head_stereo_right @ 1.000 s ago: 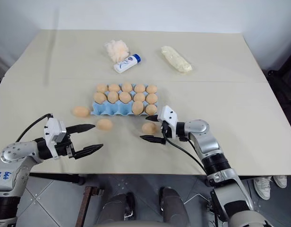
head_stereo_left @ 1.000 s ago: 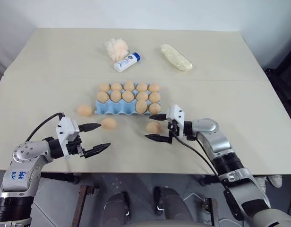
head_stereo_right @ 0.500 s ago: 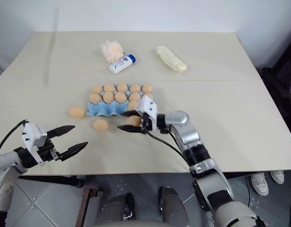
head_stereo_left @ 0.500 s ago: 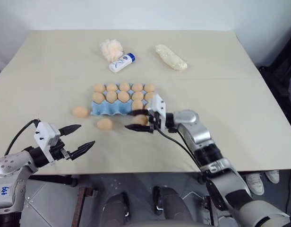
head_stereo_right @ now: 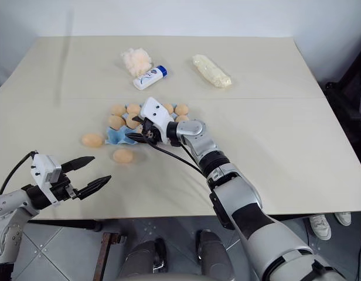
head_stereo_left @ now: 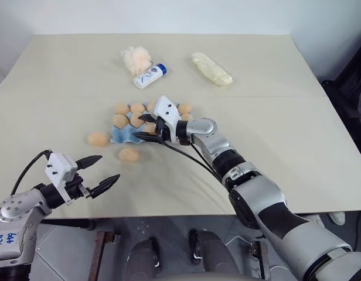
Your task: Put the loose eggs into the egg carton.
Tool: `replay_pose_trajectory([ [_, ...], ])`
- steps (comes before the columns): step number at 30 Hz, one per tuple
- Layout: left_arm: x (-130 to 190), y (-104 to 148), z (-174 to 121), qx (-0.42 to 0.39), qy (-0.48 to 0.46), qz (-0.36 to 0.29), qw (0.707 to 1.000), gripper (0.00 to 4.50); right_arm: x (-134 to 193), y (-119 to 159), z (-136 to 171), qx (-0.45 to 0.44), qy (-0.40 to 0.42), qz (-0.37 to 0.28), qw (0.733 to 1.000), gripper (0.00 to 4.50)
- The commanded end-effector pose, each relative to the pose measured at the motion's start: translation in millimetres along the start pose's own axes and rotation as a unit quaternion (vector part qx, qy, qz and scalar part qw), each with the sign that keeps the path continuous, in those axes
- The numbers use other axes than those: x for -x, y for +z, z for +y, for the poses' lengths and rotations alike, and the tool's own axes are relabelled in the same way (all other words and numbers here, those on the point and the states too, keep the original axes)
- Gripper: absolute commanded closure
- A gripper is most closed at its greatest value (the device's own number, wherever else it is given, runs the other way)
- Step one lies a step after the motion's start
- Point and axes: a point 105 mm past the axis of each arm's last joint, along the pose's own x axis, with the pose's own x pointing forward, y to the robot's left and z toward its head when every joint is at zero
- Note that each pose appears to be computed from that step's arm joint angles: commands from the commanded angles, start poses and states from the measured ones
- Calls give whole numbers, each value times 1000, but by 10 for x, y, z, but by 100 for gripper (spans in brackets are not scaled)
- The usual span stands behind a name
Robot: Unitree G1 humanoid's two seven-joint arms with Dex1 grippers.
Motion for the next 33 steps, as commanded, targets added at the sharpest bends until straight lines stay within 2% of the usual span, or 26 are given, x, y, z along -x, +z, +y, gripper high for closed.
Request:
replay_pose_trajectory([
  [1,33,105,-17,-15,4,-20,1000,0,39,331,-25,17,18,-69,997,37],
  [2,46,95,-8,-14,10,-19,1000,0,89,363,-41,21,19,-76,997,6],
  [3,63,83,5,-14,16,-18,1000,0,151,395,-59,33,19,-82,996,2],
  [8,260,12,165,-16,90,-13,996,0,733,395,-22,54,40,-112,991,2],
  [11,456,-98,263,-10,142,-1,990,0,1168,272,82,51,53,-125,989,2],
  [16,577,-189,270,14,164,9,986,0,1552,-32,204,58,62,-66,994,2],
  [21,362,-141,99,42,131,-12,990,0,1782,-159,284,47,53,-36,997,2],
  [28,-202,-26,-145,52,98,-49,993,0,1877,-111,289,56,31,-24,998,2],
  [30,-416,-91,-170,54,107,-38,992,0,1875,-129,343,50,34,-21,998,2],
  [33,-557,-148,-163,46,122,-30,991,0,1856,-138,394,44,34,-21,998,2],
])
